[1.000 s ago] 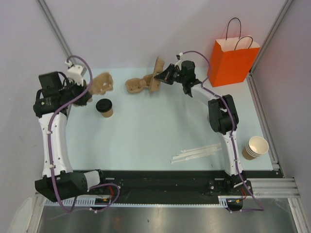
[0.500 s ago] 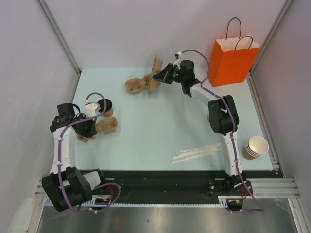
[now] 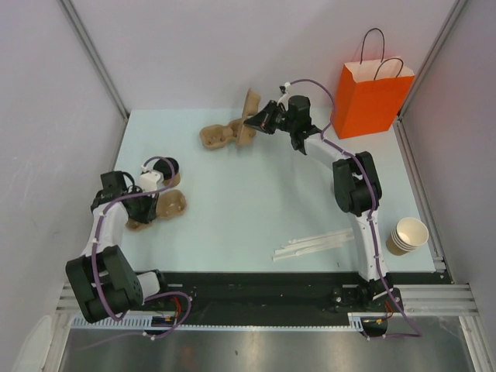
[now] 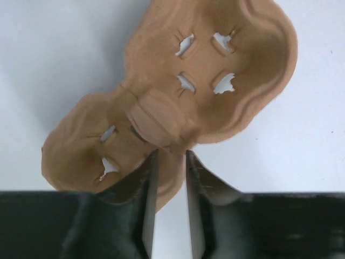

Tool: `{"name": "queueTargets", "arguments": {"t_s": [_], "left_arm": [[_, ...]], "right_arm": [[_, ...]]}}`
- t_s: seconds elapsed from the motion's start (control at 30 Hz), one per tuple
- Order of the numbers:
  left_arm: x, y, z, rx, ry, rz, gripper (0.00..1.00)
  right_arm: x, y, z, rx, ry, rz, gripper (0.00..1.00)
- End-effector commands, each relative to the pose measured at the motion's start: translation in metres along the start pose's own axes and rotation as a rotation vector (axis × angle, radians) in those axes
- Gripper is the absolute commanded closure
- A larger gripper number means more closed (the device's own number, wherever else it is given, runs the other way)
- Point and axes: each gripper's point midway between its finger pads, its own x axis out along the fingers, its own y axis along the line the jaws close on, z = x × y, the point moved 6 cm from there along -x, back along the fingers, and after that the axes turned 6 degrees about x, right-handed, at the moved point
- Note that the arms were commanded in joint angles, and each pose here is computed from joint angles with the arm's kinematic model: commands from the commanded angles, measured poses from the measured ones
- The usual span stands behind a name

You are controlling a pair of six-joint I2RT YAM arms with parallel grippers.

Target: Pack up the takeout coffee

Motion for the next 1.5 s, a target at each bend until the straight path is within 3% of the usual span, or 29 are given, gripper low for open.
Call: {"name": "queueTargets", "arguments": {"t_s": [0.0,0.03,0.13,0.4,0.57,0.7,0.83,0.97,1.27,1.47], "left_arm": [[-0.001,0.006,0.003,0.014,0.000,0.011,0.61],[-0.004,0.004,0.002,0.010,0.006,0.004,0.52],[-0.019,-0.001,0.011,0.023,-0.021,-0.015,0.42],[-0.091,-0.046,0.102,0.170,-0.349,-0.124,0.42],[-0.102,-0.071,0.169,0.144,-0.571,-0.188,0.43],[-0.096,-0.075,0.226,0.048,-0.642,-0.278,0.49],[-0.075,-0.077,0.274,-0.067,-0.627,-0.419,0.52],[-0.058,-0.086,0.303,-0.052,-0.627,-0.467,0.52],[-0.022,-0.107,0.321,-0.060,-0.580,-0.521,0.57],[-0.011,-0.104,0.326,-0.075,-0.556,-0.466,0.61]], "right_arm": [[-0.011,0.045,0.013,-0.085,-0.034,0.095,1.00],[-0.011,0.045,0.013,-0.086,-0.034,0.094,1.00],[-0.011,0.046,0.013,-0.084,-0.035,0.099,1.00],[-0.012,0.061,0.008,-0.038,-0.015,0.155,1.00],[-0.014,0.076,0.003,-0.023,0.002,0.199,1.00],[-0.017,0.085,-0.002,-0.015,0.017,0.219,1.00],[-0.019,0.086,-0.011,0.003,0.038,0.225,1.00],[-0.022,0.089,-0.020,0.015,0.061,0.238,1.00],[-0.028,0.097,-0.028,0.047,0.086,0.273,1.00],[-0.027,0.103,-0.037,0.076,0.105,0.292,1.00]]}}
